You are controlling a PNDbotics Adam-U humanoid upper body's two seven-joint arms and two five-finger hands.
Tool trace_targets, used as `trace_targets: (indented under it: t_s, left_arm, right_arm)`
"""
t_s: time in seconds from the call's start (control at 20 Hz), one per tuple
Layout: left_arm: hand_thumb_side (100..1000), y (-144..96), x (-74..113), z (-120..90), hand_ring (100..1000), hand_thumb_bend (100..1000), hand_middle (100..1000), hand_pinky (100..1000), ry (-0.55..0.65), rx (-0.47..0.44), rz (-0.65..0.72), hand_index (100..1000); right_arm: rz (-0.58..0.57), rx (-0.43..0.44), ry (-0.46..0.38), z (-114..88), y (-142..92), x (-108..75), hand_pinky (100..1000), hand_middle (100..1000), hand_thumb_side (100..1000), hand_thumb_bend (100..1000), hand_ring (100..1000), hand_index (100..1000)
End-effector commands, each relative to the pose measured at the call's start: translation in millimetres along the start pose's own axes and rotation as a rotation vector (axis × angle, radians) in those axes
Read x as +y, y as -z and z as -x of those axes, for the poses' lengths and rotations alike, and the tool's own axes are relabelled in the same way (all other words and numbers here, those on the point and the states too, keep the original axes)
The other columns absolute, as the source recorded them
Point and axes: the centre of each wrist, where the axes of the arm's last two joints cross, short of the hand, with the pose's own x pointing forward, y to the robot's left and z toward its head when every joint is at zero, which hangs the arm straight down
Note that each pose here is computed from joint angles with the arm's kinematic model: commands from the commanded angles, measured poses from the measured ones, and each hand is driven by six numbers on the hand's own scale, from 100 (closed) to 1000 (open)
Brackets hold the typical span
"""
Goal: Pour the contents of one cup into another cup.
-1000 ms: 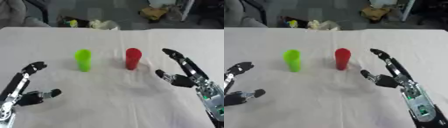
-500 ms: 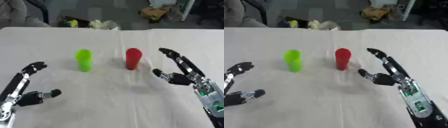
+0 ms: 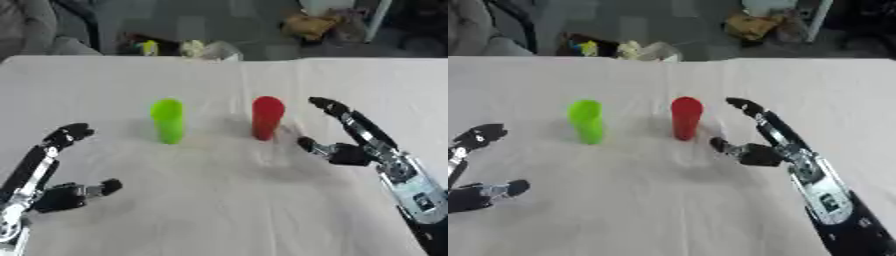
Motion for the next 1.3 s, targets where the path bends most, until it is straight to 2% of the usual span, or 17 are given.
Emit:
trace_targets:
  t_s: [0.05, 1.3]
  left_arm:
    - [628, 4, 7.8, -4, 874, 894, 890, 904, 0.016, -0.026, -0.006, 870]
    - [634, 8, 6.4, -9, 874, 892, 890, 904, 0.010, -0.051, 0.003, 871]
  right_arm:
    - [-0.003, -0.013, -0.047, -1, 5, -10.8, 1000, 952, 598, 481, 1000, 1000]
    - [-0.048, -0.007, -0.072, 7, 32, 10.3, 1000, 946, 614, 487, 1000, 1000]
